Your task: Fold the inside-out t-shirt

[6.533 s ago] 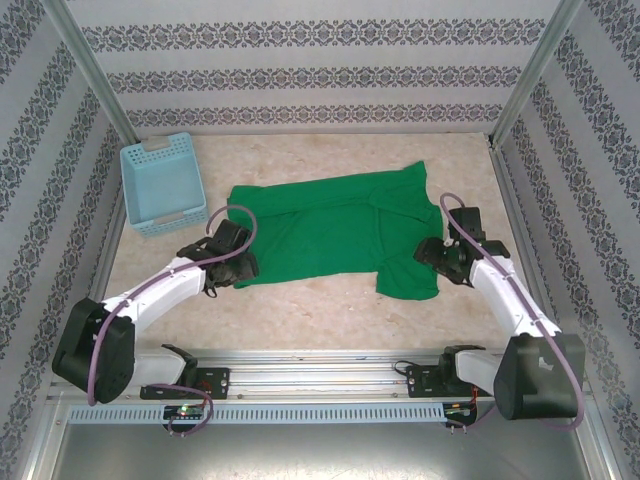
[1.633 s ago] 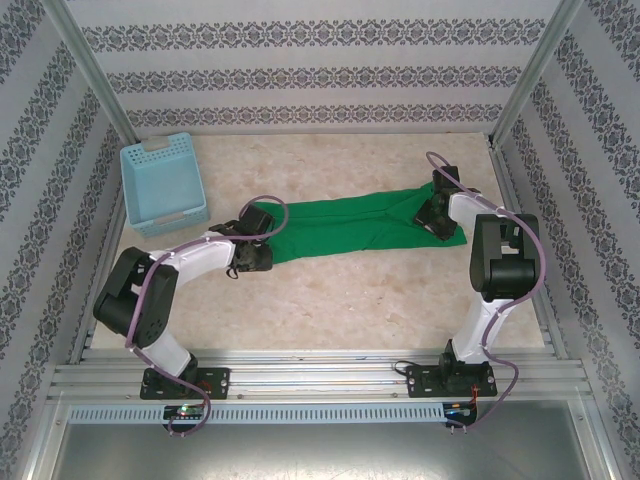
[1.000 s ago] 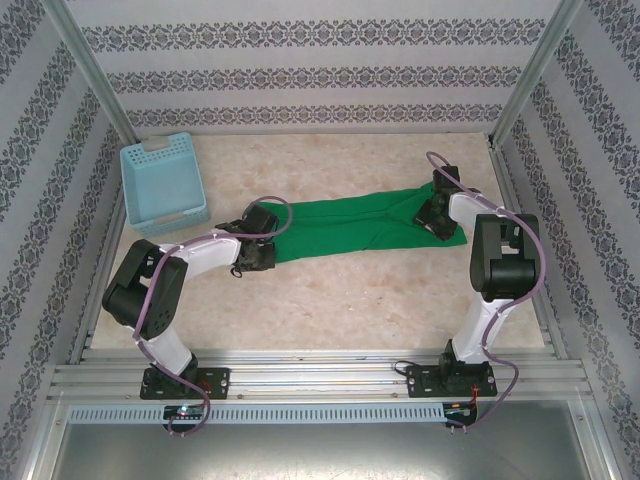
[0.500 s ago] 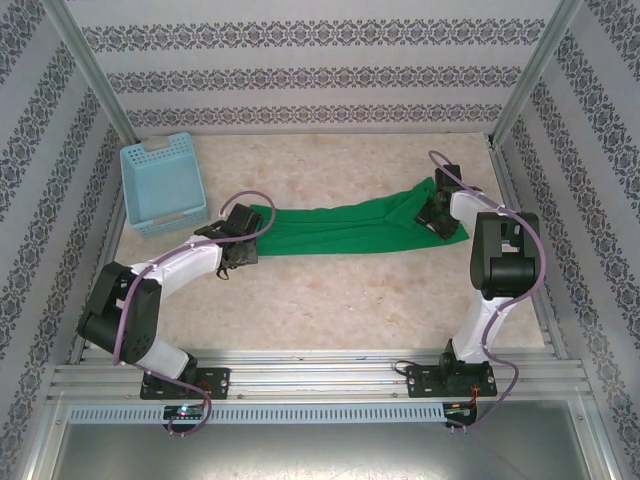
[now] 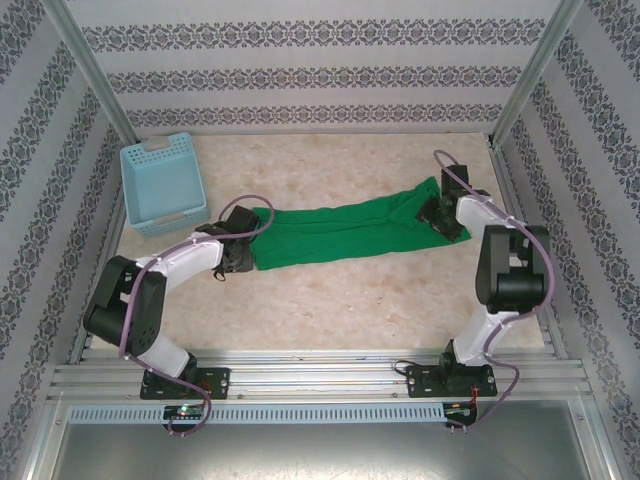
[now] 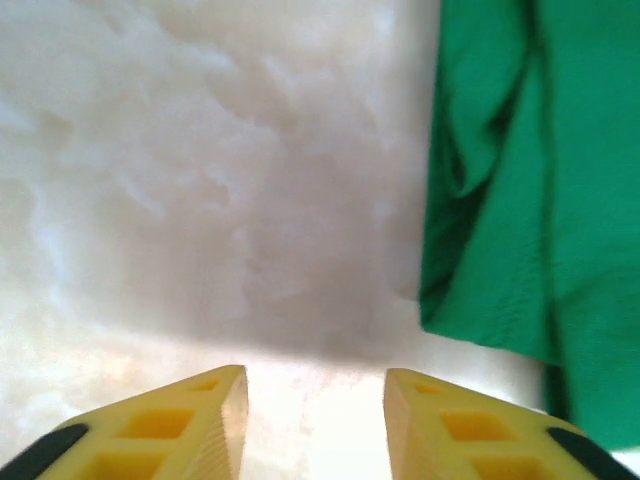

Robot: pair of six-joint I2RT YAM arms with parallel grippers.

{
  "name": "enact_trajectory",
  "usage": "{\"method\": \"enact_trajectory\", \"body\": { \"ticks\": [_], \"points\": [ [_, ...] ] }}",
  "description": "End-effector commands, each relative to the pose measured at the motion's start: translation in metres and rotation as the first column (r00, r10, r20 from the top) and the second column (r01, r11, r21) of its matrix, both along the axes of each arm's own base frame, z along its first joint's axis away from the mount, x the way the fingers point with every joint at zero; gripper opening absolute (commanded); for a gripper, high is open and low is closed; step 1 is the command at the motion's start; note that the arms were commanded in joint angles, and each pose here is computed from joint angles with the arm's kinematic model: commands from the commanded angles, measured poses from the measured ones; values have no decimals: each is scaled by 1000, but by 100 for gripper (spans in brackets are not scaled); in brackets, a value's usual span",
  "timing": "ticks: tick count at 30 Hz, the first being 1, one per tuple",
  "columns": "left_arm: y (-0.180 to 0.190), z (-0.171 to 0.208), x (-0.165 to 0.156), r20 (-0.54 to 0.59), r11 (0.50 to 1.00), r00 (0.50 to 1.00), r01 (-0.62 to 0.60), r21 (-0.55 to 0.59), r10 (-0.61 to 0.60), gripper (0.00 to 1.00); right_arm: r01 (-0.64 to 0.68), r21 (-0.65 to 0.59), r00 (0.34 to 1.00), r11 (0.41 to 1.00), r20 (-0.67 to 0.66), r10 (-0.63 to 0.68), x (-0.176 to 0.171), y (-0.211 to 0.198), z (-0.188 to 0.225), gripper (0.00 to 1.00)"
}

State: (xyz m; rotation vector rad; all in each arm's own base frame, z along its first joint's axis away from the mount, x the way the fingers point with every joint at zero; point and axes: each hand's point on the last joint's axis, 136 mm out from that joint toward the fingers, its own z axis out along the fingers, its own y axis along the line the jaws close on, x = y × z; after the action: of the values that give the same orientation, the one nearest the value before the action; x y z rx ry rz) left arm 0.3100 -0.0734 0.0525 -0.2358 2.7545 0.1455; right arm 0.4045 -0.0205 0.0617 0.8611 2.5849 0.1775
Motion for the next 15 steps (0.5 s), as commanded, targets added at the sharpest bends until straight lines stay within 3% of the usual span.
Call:
{"method": "enact_trajectory", "body": {
  "ticks": [1, 3, 6, 11, 15],
  "points": [
    [-22, 51, 23, 117, 993, 993, 40, -109, -27, 45, -21, -62, 997, 998, 71, 25, 8, -10, 38, 82],
    [-46, 65, 45, 180, 973, 982, 92, -212, -54, 51, -28, -74, 998, 997, 56, 32, 15, -13, 37, 90],
    [-62, 61, 73, 181, 965, 982, 94, -247, -50, 57, -41, -79, 999, 996, 13, 42, 28, -15, 27, 97],
    [-75, 36, 113, 166, 954, 986, 73, -292, -24, 59, -47, -121, 997, 992, -59, 40, 46, -31, 14, 98],
    [-61, 5, 129, 119, 957, 992, 3, -291, 32, 58, -60, -124, 991, 991, -127, 44, 54, -39, 1, 98]
  ]
}}
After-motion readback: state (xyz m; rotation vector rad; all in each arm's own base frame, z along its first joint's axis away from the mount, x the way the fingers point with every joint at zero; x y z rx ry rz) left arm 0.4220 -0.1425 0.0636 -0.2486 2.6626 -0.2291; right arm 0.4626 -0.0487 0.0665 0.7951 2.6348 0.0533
